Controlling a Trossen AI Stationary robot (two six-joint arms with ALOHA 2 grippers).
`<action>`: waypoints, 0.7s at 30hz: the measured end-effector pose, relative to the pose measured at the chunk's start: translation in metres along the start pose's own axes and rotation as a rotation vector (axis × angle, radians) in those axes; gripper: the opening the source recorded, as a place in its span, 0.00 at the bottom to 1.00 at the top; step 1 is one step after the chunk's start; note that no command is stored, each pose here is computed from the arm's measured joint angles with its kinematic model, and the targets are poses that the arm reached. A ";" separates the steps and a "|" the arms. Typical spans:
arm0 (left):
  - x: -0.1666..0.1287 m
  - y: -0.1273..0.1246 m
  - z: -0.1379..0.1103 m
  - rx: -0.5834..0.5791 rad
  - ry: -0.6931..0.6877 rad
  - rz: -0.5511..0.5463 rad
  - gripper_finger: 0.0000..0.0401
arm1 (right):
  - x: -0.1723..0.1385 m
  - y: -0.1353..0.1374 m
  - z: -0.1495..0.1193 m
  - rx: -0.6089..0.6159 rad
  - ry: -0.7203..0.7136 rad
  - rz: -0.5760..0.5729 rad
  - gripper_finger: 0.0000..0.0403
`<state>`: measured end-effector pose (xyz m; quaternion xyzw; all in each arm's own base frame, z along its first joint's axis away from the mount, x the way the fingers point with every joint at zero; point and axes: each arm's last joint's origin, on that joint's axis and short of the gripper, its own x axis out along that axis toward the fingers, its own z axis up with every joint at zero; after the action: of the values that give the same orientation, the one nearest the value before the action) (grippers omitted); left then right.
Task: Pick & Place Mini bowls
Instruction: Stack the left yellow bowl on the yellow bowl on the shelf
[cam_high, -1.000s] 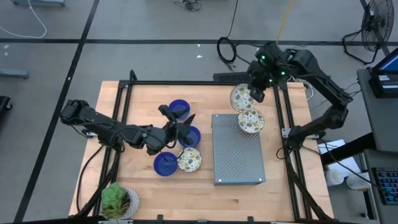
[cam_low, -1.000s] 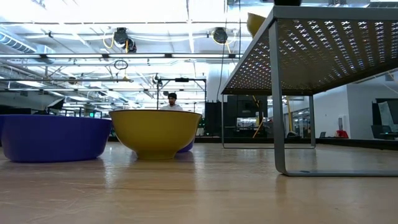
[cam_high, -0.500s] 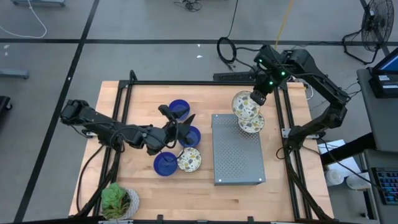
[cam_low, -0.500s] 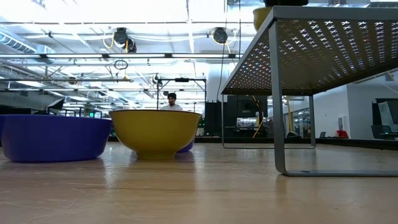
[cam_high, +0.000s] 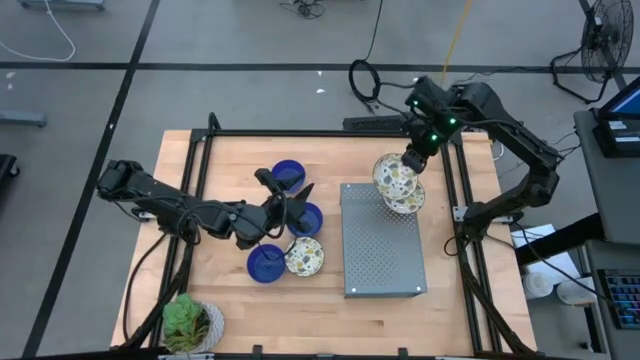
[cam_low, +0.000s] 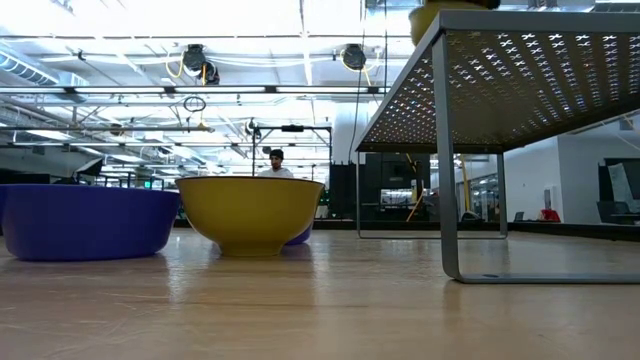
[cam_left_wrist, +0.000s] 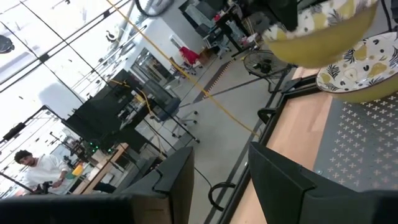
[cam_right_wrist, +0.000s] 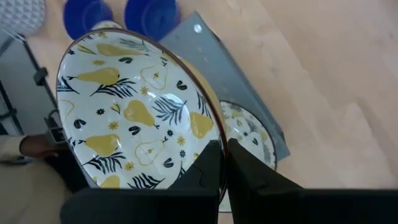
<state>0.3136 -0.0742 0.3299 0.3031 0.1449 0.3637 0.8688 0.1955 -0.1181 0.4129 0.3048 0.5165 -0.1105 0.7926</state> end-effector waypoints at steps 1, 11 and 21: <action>0.000 0.000 0.000 0.000 0.000 0.000 0.39 | 0.003 -0.001 0.000 0.000 0.012 -0.003 0.00; 0.000 0.000 0.000 0.000 0.000 0.000 0.39 | 0.003 -0.007 -0.013 -0.041 0.020 -0.007 0.00; 0.000 0.000 0.000 0.000 0.000 0.000 0.39 | -0.035 -0.008 -0.057 -0.017 -0.136 -0.028 0.00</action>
<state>0.3136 -0.0742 0.3299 0.3032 0.1450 0.3637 0.8688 0.1331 -0.0954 0.4243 0.2825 0.4665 -0.1376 0.8268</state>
